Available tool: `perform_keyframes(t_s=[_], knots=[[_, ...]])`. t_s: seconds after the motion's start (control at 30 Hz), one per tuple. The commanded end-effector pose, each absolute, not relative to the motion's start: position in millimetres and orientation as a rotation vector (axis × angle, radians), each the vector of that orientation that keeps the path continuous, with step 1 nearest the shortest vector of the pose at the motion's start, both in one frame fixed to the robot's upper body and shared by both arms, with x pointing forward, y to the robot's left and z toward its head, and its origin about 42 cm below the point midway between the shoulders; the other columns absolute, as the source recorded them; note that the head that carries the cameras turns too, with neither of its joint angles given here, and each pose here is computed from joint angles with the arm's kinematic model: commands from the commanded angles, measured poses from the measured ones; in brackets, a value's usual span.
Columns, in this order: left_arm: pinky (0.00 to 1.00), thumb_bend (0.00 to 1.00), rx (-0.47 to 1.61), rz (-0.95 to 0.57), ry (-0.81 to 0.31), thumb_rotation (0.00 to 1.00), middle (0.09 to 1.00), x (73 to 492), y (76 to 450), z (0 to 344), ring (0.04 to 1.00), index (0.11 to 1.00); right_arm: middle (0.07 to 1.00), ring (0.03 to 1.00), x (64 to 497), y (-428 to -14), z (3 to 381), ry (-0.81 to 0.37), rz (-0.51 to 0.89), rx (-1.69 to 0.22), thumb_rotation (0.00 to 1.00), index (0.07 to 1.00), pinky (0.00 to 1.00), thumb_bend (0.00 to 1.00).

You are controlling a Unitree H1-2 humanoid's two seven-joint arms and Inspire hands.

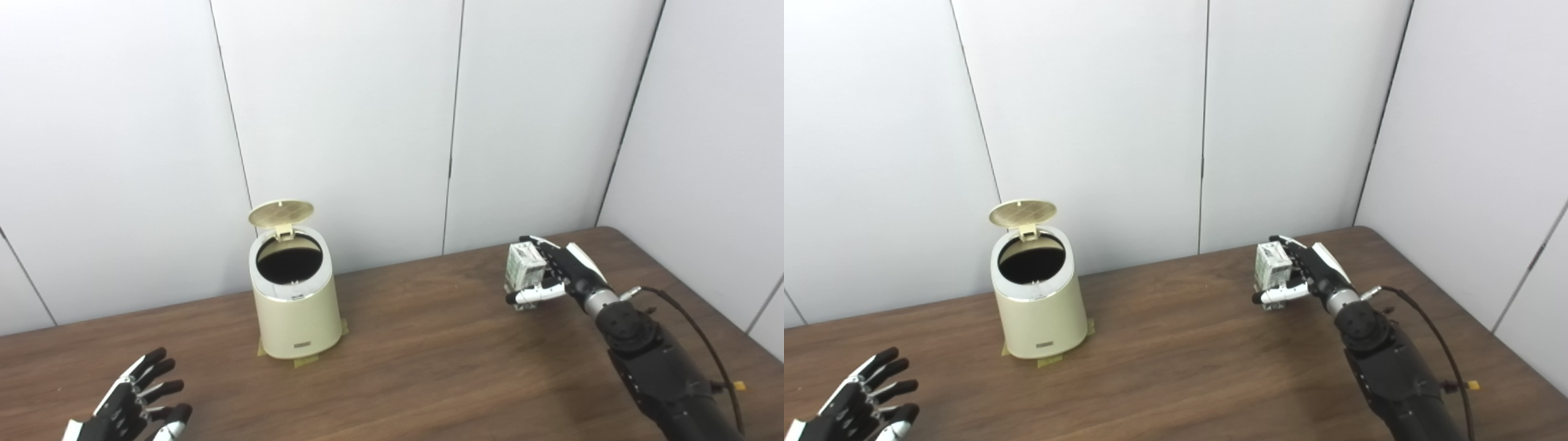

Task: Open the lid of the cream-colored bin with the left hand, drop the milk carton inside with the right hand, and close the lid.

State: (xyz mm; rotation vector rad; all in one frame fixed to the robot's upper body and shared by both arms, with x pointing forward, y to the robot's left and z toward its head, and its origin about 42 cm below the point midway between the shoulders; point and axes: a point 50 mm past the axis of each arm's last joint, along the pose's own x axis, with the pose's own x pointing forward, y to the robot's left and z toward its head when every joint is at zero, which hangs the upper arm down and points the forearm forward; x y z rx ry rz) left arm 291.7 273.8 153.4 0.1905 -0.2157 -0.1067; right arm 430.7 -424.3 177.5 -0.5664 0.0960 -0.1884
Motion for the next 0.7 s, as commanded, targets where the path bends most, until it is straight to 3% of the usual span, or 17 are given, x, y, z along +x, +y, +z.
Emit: perform_keyframes(t_s=[0.0, 0.07, 0.13, 0.17, 0.23, 0.3, 0.4, 0.67], knots=[[0.61, 0.49, 0.211, -0.117, -0.284, 0.14, 0.845, 296.8, 274.9, 168.9, 0.757, 0.876, 0.812, 0.678, 441.0, -424.1, 211.6, -0.044, -0.25, -0.545, 0.0, 0.856, 0.55, 0.7], [0.61, 0.49, 0.21, -0.116, -0.284, 0.14, 0.844, 296.6, 275.1, 168.5, 0.76, 0.876, 0.762, 0.623, 441.3, -422.2, 208.4, -0.045, -0.297, -0.581, 0.0, 0.826, 0.48, 0.68], [0.61, 0.49, 0.208, -0.115, -0.281, 0.14, 0.845, 296.3, 274.8, 168.5, 0.76, 0.875, 0.727, 0.594, 442.5, -422.7, 204.5, -0.053, -0.327, -0.595, 0.0, 0.796, 0.48, 0.68], [0.62, 0.49, 0.205, -0.116, -0.281, 0.14, 0.849, 296.1, 274.6, 168.5, 0.765, 0.878, 0.69, 0.536, 443.4, -423.7, 201.7, -0.065, -0.34, -0.587, 0.0, 0.756, 0.43, 0.68], [0.62, 0.49, 0.207, -0.117, -0.28, 0.13, 0.849, 295.9, 274.8, 168.9, 0.764, 0.877, 0.543, 0.471, 444.4, -424.9, 198.0, -0.09, -0.362, -0.585, 0.0, 0.703, 0.39, 0.59], [0.61, 0.49, 0.219, -0.118, -0.284, 0.15, 0.844, 296.0, 275.1, 169.4, 0.754, 0.875, 0.461, 0.424, 444.7, -425.1, 196.4, -0.111, -0.379, -0.598, 0.0, 0.57, 0.36, 0.54], [0.61, 0.49, 0.214, -0.119, -0.282, 0.16, 0.844, 295.8, 274.6, 169.4, 0.751, 0.873, 0.42, 0.387, 445.5, -424.9, 195.0, -0.127, -0.417, -0.638, 0.0, 0.526, 0.32, 0.52], [0.6, 0.49, 0.206, -0.127, -0.283, 0.16, 0.844, 297.6, 273.7, 169.2, 0.745, 0.873, 0.413, 0.356, 445.1, -427.6, 194.9, -0.166, -0.435, -0.663, 0.0, 0.521, 0.3, 0.52]])
